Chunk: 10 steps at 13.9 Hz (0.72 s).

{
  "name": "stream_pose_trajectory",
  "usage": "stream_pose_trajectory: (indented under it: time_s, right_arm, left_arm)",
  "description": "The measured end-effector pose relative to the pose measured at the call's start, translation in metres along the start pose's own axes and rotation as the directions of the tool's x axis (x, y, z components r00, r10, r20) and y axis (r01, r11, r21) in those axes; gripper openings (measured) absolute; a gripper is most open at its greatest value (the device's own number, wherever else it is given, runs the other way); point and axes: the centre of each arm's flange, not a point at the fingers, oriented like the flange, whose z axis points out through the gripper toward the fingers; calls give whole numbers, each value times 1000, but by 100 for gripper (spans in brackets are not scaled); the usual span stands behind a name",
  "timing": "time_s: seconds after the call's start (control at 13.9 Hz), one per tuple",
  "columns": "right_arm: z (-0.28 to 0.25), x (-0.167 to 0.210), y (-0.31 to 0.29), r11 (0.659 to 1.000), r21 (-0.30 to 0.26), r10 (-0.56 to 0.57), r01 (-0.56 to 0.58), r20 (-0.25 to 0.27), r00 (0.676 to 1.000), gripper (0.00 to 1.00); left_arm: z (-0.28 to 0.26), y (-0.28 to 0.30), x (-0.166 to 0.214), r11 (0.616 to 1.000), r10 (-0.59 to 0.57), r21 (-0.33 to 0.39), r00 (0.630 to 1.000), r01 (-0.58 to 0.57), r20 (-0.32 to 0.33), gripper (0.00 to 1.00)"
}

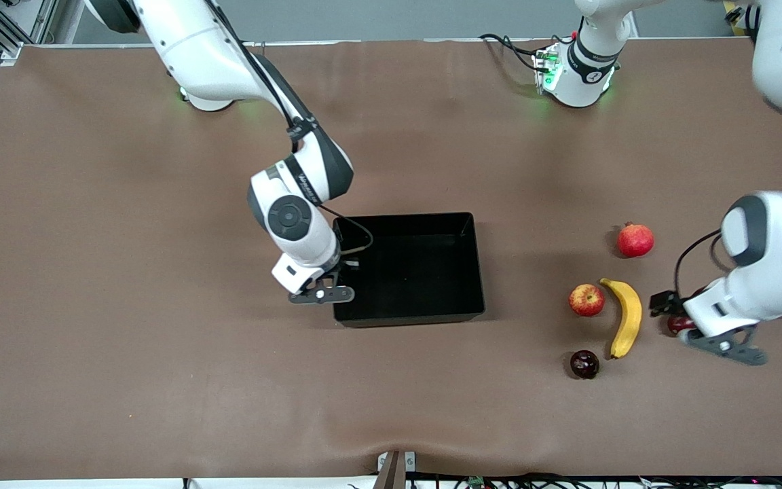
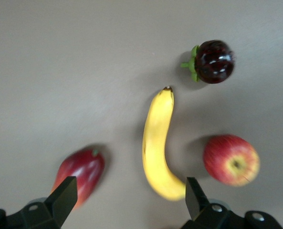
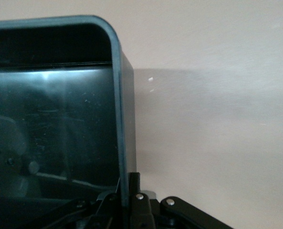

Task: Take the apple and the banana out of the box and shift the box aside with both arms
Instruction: 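Push the black box with the right gripper while the left gripper withdraws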

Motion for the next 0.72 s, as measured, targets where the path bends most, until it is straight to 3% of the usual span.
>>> stream_pose_trajectory:
  time_s: [0.36, 0.72]
  right_arm:
    - [-89, 30, 98, 991, 11, 134, -134, 1, 991, 3]
    - [-96, 34, 214, 988, -1, 157, -157, 30, 987, 3]
  left_arm:
    - [-133, 24, -45, 994, -110, 27, 992, 108, 57, 100]
    - [-206, 57, -79, 952, -304, 52, 951, 301, 63, 100]
